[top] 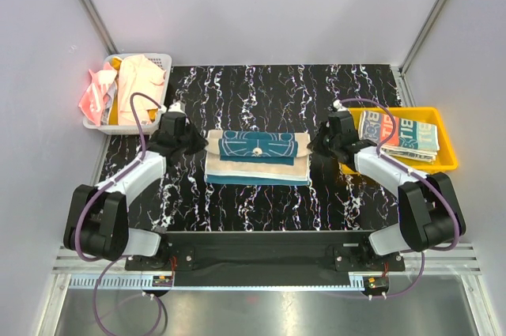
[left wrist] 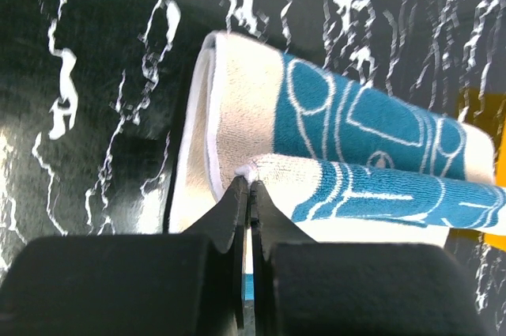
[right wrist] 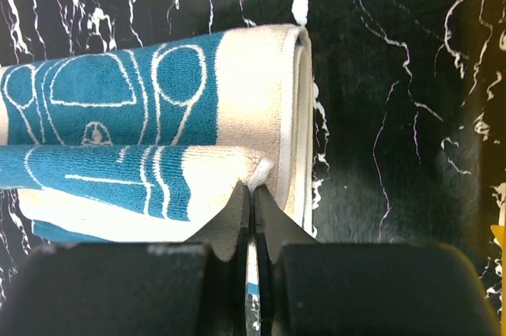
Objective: Fold and stack the towels
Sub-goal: Fold the towel
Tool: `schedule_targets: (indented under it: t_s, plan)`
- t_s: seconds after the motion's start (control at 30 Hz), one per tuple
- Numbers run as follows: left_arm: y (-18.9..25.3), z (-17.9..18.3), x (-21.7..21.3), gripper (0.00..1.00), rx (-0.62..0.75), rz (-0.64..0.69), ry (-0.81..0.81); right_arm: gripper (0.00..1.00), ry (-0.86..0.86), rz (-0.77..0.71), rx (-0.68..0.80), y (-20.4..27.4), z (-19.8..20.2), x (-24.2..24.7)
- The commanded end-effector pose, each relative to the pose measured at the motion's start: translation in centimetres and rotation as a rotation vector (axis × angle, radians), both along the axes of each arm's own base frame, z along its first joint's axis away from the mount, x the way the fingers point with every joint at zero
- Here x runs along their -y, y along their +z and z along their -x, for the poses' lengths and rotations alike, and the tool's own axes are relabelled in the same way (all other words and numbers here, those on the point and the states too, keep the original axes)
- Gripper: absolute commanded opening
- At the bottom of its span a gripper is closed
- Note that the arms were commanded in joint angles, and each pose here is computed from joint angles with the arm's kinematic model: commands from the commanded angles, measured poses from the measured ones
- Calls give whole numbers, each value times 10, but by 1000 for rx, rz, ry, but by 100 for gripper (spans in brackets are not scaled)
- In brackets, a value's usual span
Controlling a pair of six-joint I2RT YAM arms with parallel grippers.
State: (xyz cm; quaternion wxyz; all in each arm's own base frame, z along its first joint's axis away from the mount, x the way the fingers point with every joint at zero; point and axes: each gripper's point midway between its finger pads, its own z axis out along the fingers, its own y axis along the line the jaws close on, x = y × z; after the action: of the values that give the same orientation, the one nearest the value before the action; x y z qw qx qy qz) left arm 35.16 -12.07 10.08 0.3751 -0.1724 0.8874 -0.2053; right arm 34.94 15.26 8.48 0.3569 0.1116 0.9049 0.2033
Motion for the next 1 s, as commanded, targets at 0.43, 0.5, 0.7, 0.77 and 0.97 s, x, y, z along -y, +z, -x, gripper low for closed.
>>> schedule_targets:
  t_s: [0.43,0.5,0.7,0.77,0.97]
  plan:
    - [-17,20,-6,0,1,-14,-12,0,27,-26,-23,-13,22,-2]
    - [-11,17,-4,0,12,-13,-19,0,26,-31,-10,-8,21,-2]
    - [-4,20,-7,0,18,-19,-18,0,32,-42,2,0,27,-2]
    - [-4,23,-7,0,19,-20,-16,0,32,-45,3,1,28,-2]
    - [-4,28,-10,0,21,-24,-10,1,40,-54,1,0,33,-3]
